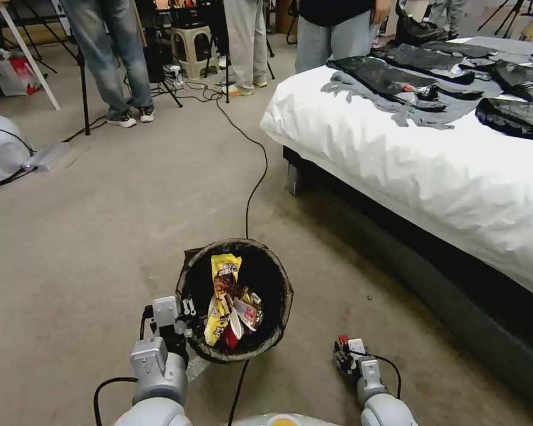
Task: Pick up the trash bin, then pick up the garbage from the floor and place it into the trash bin.
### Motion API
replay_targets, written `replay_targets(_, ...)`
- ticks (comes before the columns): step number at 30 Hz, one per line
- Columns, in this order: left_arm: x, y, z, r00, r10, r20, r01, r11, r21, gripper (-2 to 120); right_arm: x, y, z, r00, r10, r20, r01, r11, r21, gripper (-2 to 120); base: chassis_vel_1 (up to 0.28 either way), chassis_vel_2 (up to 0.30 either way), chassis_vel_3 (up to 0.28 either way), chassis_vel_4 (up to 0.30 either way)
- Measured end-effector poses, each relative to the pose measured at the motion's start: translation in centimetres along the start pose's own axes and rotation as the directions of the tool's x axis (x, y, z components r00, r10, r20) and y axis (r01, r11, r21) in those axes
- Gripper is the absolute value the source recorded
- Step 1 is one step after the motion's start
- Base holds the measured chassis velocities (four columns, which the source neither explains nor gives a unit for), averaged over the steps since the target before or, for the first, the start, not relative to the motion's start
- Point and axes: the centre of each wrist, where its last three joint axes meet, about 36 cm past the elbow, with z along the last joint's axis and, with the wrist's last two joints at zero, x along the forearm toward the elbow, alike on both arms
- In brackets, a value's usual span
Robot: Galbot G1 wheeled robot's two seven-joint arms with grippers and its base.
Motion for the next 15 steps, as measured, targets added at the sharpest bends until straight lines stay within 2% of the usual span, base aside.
replay_targets(2,-0.01,0.00,-0.01,1.000,0.000,0.000,0.000,1.000,0.000,0,-0.05,-0.05,-0.08,1.000,0.002,0.001,-0.002,1.000,0.000,39,0.000,0.000,0.000,0.000)
replay_targets(3,-0.05,0.03,-0.04,1.000,-0.002,0.002,0.002,1.000,0.000,0,-0.08,-0.19,-0.10,1.000,0.005,0.002,-0.005,1.000,0.002,32,0.000,0.000,0.000,0.000)
replay_targets(6,-0.09,0.02,-0.06,1.000,-0.002,0.003,0.002,1.000,0.001,0,-0.01,-0.20,-0.13,1.000,0.006,0.002,-0.006,1.000,0.007,28,0.000,0.000,0.000,0.000)
replay_targets(8,-0.14,0.03,-0.04,1.000,-0.002,0.003,0.002,1.000,0.001,0,0.33,-0.16,-0.02,1.000,0.007,0.001,-0.007,1.000,0.015,16,0.000,0.000,0.000,0.000)
replay_targets(10,-0.16,0.05,-0.04,1.000,-0.003,0.003,0.003,1.000,0.001,0,0.50,-0.17,0.08,1.000,0.007,-0.001,-0.007,1.000,0.019,13,0.000,0.000,0.000,0.000)
replay_targets(12,-0.23,0.05,-0.02,1.000,-0.003,0.003,0.003,1.000,0.003,0,0.67,-0.17,0.21,1.000,0.007,-0.002,-0.007,1.000,0.023,2,0.000,0.000,0.000,0.000)
replay_targets(15,-0.27,0.06,-0.04,1.000,-0.003,0.003,0.003,1.000,0.004,0,0.71,-0.23,0.26,1.000,0.008,-0.003,-0.008,1.000,0.027,0,0.000,0.000,0.000,0.000)
